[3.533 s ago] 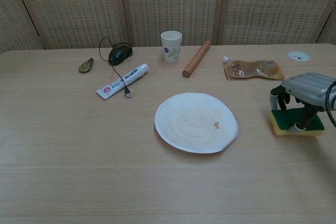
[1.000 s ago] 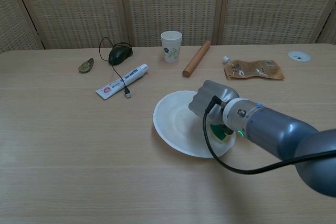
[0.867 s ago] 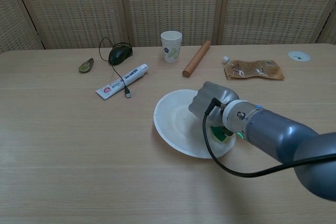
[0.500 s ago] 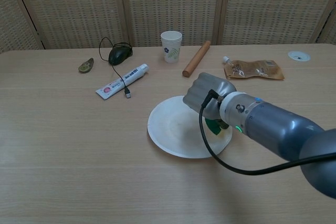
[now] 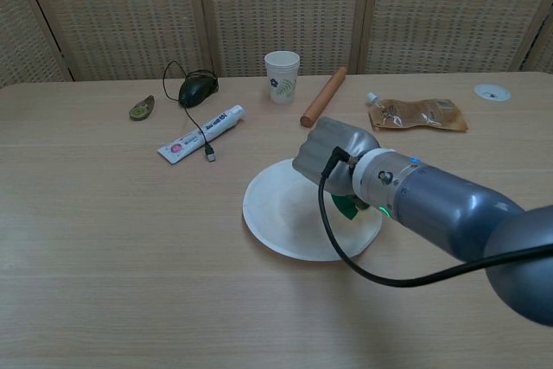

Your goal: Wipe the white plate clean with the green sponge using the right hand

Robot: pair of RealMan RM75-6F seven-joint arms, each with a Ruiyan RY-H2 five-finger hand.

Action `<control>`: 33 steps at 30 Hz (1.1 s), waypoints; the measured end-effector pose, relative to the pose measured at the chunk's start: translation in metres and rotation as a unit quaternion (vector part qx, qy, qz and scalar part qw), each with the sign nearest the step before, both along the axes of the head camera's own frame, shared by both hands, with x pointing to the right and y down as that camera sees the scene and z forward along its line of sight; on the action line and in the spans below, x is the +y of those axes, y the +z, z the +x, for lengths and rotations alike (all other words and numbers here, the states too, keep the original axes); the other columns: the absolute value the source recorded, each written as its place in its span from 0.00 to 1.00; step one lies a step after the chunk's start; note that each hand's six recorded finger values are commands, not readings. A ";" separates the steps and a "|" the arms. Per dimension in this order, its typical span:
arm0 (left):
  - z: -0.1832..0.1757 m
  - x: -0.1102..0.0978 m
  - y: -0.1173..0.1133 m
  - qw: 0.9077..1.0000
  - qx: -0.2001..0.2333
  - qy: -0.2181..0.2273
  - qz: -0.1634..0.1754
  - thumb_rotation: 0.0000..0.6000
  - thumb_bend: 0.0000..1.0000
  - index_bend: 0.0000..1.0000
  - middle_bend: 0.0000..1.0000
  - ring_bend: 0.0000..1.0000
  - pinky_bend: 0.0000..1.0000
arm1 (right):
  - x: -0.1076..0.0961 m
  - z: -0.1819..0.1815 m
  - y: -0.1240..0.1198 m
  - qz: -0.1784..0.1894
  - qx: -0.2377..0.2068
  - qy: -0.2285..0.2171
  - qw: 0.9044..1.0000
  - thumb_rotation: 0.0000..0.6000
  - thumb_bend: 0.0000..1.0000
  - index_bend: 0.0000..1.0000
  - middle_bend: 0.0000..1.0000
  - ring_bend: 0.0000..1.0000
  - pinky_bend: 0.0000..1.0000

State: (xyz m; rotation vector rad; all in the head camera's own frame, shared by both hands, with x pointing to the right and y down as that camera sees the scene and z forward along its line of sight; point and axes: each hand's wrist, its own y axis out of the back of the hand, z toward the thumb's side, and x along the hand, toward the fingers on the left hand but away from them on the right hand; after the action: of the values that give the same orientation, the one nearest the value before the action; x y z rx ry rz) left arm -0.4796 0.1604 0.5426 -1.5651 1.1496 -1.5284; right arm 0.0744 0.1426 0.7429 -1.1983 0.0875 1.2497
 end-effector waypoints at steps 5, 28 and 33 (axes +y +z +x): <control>-0.001 -0.001 0.001 1.000 -0.002 0.000 -0.001 1.00 0.00 0.00 0.00 0.00 0.00 | 0.005 -0.001 0.012 -0.010 0.007 0.005 1.000 1.00 0.08 0.53 0.57 0.42 0.46; -0.005 -0.005 0.000 1.000 0.005 -0.005 -0.001 1.00 0.00 0.00 0.00 0.00 0.00 | 0.014 -0.011 0.027 -0.011 0.027 0.003 1.000 1.00 0.09 0.53 0.58 0.42 0.46; -0.005 -0.004 -0.001 1.000 0.006 -0.005 0.000 1.00 0.00 0.00 0.00 0.00 0.00 | 0.010 -0.014 0.015 -0.006 0.008 0.008 1.000 1.00 0.09 0.53 0.58 0.42 0.46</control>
State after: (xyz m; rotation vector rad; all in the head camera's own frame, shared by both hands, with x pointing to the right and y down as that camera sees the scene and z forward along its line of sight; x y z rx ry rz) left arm -0.4848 0.1560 0.5420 -1.5719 1.1650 -1.5275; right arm 0.0608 0.1522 0.7578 -1.2013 0.0967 1.2746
